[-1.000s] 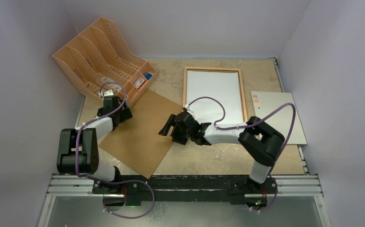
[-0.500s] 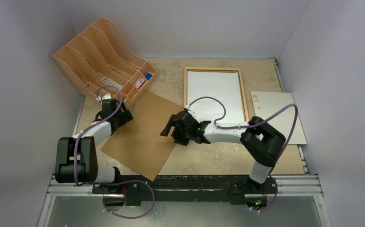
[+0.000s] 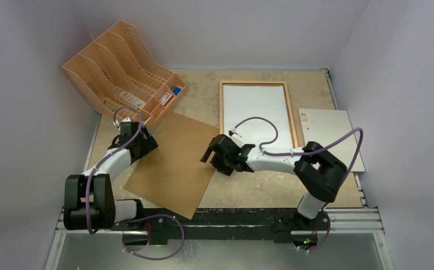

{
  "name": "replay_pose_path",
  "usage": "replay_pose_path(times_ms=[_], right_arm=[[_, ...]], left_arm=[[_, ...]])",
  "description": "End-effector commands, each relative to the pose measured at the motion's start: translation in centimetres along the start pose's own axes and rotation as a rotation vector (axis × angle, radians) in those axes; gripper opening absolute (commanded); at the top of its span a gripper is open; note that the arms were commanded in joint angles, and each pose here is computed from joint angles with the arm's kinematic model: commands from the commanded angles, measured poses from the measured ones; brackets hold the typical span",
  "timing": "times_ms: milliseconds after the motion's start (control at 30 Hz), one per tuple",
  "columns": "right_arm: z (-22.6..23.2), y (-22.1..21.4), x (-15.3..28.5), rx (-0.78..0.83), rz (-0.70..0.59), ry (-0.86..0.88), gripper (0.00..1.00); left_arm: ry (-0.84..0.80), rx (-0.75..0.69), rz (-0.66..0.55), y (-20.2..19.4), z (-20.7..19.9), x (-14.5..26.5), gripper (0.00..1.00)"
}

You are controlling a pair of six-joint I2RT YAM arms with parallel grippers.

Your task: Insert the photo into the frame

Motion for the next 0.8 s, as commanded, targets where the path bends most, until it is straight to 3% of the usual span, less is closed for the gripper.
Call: replay_pose_path(times_ms=[0,367,767], right_arm=[[-2.1,0.8,0.2,-0.018,-0.06,-0.088,0.86],[-1.7,0.9,-2.3,0.071,-0.045,-0.091,0.88],[2.2,2.4,-3.0,0.172,0.054,0.187,0.86]], left_arm=[[0.02,0.021,-0.022,0.2,0.2,0.2,0.76],[0.035,0.049,-0.024,-0.3,0.5,0.1,0.74],[0.004,0.094,0.018,-2.6,0.5,-0.8,0.73]])
Point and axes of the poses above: each gripper's point midway between its finger pads, its own x axis back along the fingers, its own z axis along the line the jaws close on, y = z × x, the point moved 4 cm from there along x, back along the fingers, and after that the axes turned 9 degrees about -x, right-handed, at the moved point
